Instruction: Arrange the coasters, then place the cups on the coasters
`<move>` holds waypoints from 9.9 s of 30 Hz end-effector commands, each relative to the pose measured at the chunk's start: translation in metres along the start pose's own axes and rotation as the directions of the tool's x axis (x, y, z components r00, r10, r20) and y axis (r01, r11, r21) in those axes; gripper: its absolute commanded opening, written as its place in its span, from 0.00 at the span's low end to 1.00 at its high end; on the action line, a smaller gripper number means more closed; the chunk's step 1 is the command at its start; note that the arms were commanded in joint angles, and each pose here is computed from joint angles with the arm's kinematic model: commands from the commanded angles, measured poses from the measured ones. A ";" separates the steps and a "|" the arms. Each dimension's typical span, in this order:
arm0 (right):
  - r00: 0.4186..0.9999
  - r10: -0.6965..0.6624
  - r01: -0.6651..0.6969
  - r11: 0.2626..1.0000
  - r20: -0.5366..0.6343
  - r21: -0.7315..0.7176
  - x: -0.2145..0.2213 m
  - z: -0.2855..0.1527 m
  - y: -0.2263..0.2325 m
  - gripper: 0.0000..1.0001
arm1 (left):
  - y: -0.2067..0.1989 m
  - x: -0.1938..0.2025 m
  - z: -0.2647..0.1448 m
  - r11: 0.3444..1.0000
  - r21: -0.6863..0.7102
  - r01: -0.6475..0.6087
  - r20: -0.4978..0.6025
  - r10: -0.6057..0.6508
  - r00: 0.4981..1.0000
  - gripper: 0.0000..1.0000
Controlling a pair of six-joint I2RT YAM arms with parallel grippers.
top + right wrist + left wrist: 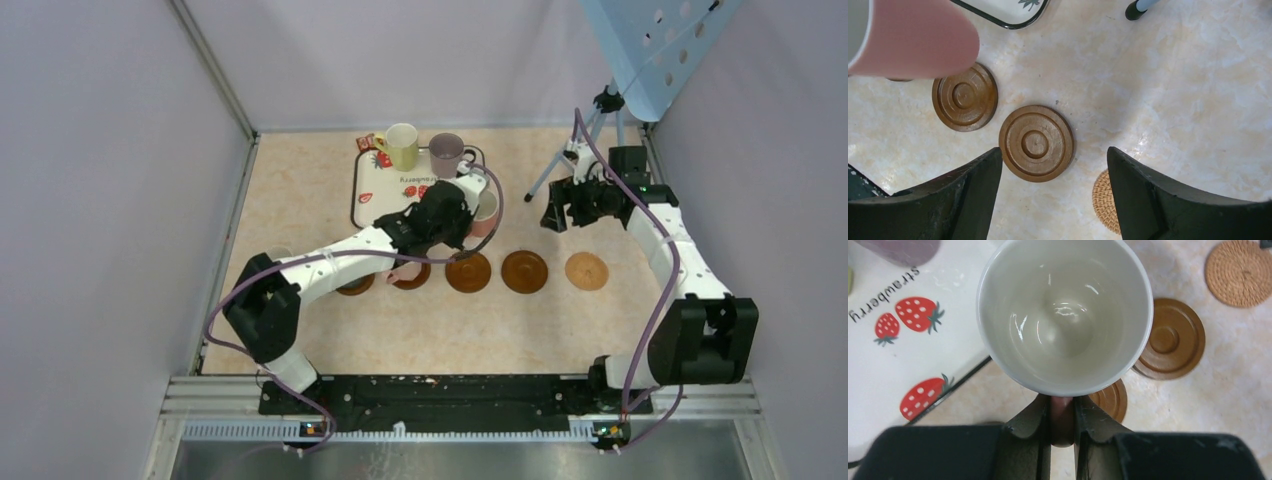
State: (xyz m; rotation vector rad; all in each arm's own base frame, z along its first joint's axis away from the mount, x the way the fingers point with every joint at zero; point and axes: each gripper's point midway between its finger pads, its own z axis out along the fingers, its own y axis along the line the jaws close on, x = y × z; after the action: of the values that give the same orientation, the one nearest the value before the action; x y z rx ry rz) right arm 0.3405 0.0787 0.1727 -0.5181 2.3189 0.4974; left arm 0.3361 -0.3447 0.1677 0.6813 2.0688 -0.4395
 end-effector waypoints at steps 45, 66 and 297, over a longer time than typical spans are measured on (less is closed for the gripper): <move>0.998 0.050 -0.053 0.997 0.048 0.055 0.024 -0.017 0.008 0.81 | -0.036 0.063 -0.018 0.996 0.040 0.074 -0.060 -0.072 0.996 0.03; 0.998 0.041 -0.043 0.998 0.039 0.055 0.025 -0.015 0.007 0.81 | -0.033 0.089 -0.026 0.997 0.038 0.068 -0.126 -0.063 0.990 0.58; 0.973 0.208 -0.177 0.950 -0.101 0.257 0.107 0.008 0.096 0.65 | 0.220 -0.011 -0.109 0.887 -0.010 0.462 0.091 -0.460 0.883 0.99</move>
State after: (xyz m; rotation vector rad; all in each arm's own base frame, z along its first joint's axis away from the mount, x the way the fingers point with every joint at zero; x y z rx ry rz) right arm 0.2233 0.1280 0.0705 -0.1236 2.5825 0.1903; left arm 0.4054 -0.1168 0.2077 0.0913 2.2050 -0.6964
